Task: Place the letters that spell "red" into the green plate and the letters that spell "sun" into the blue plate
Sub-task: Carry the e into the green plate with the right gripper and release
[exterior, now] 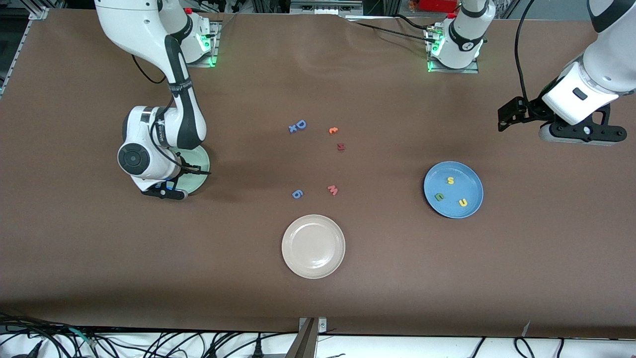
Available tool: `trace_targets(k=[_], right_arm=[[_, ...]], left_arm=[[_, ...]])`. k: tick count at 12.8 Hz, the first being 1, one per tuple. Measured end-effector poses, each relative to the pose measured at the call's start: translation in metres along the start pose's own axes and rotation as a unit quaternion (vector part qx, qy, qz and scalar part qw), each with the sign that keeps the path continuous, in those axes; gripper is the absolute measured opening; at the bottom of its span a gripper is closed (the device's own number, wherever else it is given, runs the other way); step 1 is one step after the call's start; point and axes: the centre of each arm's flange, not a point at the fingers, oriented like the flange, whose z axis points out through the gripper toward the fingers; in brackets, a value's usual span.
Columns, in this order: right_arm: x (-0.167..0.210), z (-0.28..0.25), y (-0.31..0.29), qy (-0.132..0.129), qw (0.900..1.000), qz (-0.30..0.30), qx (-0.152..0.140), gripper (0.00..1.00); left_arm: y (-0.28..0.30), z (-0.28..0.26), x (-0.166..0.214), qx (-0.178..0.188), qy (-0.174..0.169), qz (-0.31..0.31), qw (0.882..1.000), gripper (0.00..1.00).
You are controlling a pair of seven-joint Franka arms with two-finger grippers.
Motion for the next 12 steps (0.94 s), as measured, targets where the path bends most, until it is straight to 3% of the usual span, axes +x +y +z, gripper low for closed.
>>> trace_targets(k=[4, 7, 12], right_arm=[[0.002, -0.007, -0.002, 0.006, 1.000, -0.002, 0.004, 0.67], [0.001, -0.056, 0.009, 0.005, 1.000, 0.004, 0.029, 0.98], [-0.016, -0.215, 0.054, -0.025, 0.996, 0.009, 0.082, 1.00]], left_arm=[[0.000, 0.000, 0.000, 0.000, 0.000, 0.000, 1.000, 1.00], [0.000, 0.000, 0.000, 0.000, 0.000, 0.000, 1.000, 1.00], [0.000, 0.000, 0.000, 0.000, 0.000, 0.000, 1.000, 1.00]])
